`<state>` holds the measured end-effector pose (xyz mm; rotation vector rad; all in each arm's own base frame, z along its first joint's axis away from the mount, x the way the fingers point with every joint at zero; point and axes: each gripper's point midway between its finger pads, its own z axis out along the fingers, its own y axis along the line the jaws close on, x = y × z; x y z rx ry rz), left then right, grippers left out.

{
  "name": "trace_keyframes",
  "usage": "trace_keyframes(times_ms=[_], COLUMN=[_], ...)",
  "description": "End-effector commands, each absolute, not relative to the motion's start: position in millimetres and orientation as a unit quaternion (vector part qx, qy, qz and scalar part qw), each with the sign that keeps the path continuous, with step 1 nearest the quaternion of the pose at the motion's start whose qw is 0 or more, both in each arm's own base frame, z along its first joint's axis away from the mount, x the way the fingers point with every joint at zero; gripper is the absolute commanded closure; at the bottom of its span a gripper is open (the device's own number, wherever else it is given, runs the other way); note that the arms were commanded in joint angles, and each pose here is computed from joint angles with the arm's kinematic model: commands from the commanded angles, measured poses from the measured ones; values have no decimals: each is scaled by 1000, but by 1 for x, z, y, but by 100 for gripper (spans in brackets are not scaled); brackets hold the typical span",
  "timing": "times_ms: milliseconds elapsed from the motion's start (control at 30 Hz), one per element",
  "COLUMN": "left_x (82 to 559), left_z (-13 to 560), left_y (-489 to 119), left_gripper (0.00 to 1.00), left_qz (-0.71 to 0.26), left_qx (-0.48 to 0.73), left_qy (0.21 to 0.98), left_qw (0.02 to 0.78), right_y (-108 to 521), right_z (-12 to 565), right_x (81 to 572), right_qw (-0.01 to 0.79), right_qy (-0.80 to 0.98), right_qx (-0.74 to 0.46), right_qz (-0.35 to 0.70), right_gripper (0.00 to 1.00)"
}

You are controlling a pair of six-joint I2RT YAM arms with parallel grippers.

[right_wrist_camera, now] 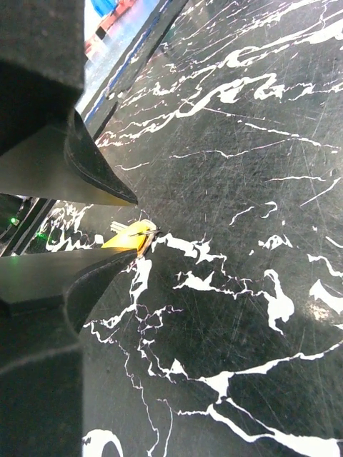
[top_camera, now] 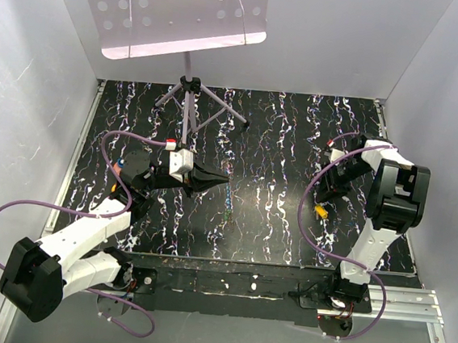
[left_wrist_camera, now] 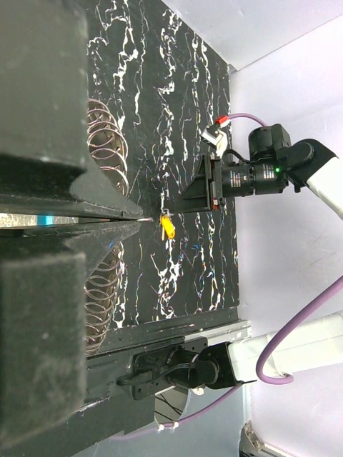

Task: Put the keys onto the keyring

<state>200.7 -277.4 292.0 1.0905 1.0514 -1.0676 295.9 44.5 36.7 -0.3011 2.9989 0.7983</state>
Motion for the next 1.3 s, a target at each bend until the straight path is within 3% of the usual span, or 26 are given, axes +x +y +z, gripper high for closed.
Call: trace_keyframes(times_ms=[0, 1267], left_x=[199, 197], left_z=[323, 325], left_y=[-274, -273], left_gripper=[100, 100], left_qz=[-445, -442], left_qx=[474, 477], left_qy=[420, 418], left_qw=[632, 634], right_y=[45, 50], right_z=[36, 33], right_x=[299, 293], right_qw=[1, -28], right_qy=[962, 963], right_qx=[-106, -114], right_qz=[252, 243], right_gripper=[64, 74])
